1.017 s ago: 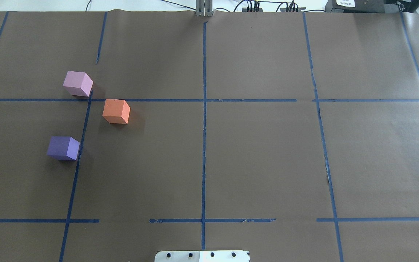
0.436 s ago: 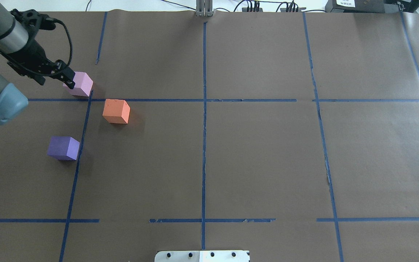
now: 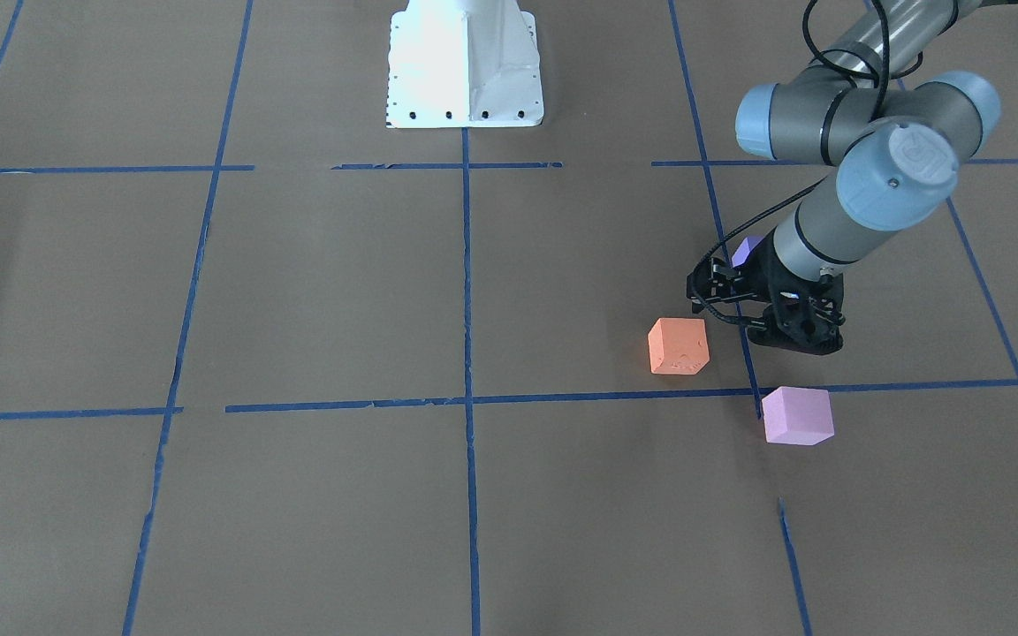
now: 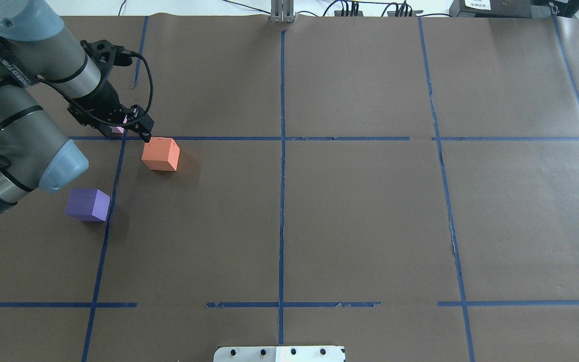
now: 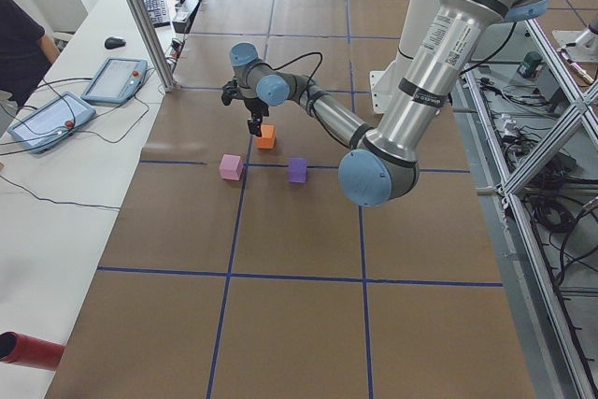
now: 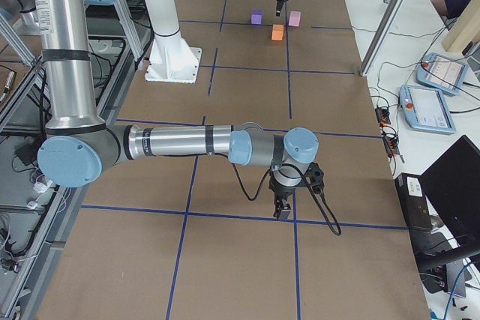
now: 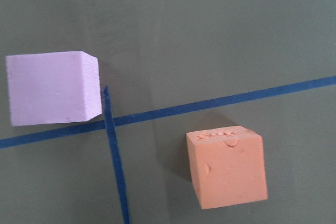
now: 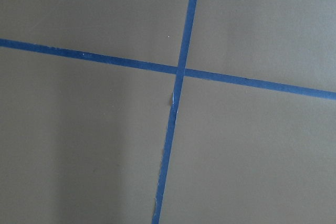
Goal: Arrange blocks in a line
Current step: 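Move the left gripper down over the orange cube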
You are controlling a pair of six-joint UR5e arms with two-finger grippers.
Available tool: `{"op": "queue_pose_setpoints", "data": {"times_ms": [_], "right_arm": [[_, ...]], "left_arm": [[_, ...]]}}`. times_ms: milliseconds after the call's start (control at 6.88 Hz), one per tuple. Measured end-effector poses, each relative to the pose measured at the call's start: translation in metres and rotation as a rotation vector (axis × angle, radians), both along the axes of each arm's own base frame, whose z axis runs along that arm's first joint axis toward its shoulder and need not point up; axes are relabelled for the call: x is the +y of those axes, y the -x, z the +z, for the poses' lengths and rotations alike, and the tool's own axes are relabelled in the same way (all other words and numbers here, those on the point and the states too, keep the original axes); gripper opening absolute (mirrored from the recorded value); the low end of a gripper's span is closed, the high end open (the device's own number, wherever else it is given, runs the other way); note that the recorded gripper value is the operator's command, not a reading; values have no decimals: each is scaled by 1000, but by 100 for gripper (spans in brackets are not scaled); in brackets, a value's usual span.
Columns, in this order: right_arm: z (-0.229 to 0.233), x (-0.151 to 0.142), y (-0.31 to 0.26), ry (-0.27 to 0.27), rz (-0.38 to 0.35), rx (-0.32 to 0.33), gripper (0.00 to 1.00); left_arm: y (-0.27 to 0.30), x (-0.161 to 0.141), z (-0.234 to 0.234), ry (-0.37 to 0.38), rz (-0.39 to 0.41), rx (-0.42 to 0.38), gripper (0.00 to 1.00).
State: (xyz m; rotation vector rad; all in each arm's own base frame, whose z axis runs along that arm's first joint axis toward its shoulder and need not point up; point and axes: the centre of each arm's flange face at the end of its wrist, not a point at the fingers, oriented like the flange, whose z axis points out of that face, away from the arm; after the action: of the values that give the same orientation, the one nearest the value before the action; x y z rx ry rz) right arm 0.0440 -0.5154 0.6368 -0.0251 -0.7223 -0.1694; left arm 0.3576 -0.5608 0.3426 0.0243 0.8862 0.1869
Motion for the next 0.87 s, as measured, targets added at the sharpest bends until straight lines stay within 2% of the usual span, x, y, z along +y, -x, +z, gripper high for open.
{"op": "queue_pose_setpoints", "data": {"times_ms": [436, 726, 872], "right_arm": [[0, 0, 0, 0, 0, 0, 100], [0, 0, 0, 0, 0, 0, 100], [0, 0, 0, 0, 0, 0, 100]], "left_arm": [[-27, 2, 1, 89, -101, 42, 100], [-33, 1, 6, 132, -179, 21, 100], [-42, 4, 10, 133, -187, 7, 100]]}}
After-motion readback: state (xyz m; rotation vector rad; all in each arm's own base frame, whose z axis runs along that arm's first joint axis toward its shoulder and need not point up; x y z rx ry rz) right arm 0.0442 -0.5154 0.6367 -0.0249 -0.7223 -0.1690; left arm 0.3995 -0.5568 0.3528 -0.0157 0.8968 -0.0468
